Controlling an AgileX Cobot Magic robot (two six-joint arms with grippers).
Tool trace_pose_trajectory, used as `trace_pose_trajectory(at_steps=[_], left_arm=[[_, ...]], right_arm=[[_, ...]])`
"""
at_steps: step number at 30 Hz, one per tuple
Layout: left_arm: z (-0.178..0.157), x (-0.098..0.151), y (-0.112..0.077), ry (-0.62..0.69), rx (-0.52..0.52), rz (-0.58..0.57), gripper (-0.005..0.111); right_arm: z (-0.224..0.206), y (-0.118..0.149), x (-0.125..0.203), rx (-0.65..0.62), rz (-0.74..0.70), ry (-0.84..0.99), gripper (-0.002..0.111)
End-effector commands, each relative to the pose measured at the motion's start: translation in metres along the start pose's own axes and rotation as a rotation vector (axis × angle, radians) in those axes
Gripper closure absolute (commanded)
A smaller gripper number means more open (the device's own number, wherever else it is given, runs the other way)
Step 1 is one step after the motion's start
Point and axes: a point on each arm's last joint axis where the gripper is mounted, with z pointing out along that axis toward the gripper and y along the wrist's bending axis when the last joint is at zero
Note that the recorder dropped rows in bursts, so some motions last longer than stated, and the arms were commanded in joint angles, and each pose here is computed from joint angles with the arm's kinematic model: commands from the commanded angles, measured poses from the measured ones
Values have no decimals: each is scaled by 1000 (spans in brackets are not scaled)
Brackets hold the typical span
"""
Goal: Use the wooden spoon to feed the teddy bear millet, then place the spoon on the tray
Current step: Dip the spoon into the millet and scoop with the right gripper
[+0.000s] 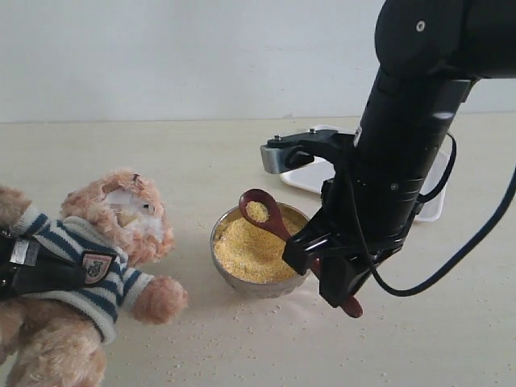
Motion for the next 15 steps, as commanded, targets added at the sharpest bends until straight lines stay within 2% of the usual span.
trace_pose_trajectory(at_steps=[1,7,15], left_arm=[[0,0,-1,-4,15,-5,101],[0,0,-1,-4,15,-5,101],[0,0,-1,-4,15,-5,101]], right_arm=[[-9,-2,5,46,-1,-18,99],[-9,5,4,-1,12,-28,99],[-7,10,4,13,-19,-18,99]])
